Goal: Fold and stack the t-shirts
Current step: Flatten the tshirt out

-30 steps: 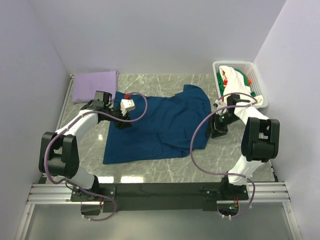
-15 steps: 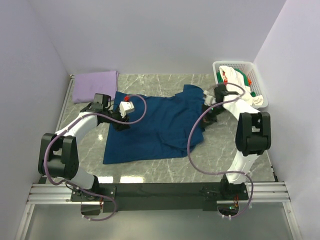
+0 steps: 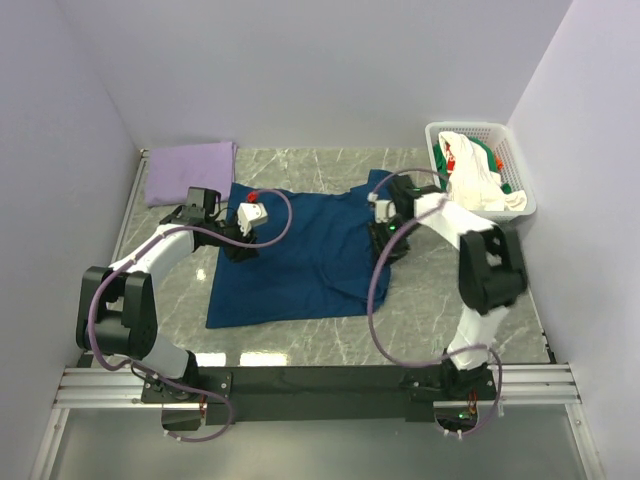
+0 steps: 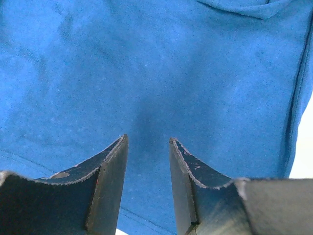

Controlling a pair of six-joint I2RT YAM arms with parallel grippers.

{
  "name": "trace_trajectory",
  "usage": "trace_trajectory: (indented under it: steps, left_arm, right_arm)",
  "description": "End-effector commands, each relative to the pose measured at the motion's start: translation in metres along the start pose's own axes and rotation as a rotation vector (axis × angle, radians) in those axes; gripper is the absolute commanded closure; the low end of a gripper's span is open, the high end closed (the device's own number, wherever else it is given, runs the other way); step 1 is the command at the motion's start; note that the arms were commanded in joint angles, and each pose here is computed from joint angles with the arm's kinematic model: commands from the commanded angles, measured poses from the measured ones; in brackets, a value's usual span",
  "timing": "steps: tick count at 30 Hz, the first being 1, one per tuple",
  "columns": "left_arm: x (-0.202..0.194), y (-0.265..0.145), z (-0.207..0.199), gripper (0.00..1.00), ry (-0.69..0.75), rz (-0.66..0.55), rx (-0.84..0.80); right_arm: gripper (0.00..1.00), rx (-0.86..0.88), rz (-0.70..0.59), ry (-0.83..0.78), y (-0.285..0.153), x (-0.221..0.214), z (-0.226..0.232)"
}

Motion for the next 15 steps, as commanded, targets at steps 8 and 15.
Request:
trace_trajectory:
  steps: [8,15]
  left_arm:
    - [0.009,-0.003,0.003,0.55,0.001,-0.035,-0.002]
    - [0.0,-0.002,0.005,0.55,-0.006,-0.009,0.007]
  right_arm:
    - [0.57,0.031,-0.132,0.075,-0.06,-0.034,-0.019]
    - [0.51,0.158,-0.04,0.237,-0.033,-0.028,-0.032]
Point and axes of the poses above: each gripper's point midway between its finger pads, its own y axis out along the fingers, its own z axis along the line the jaws close on, x = y × z, the point moved 3 cm from there along -y, back along the fingers, and after that the axes turned 5 degrees about y, right-handed, at the moved point
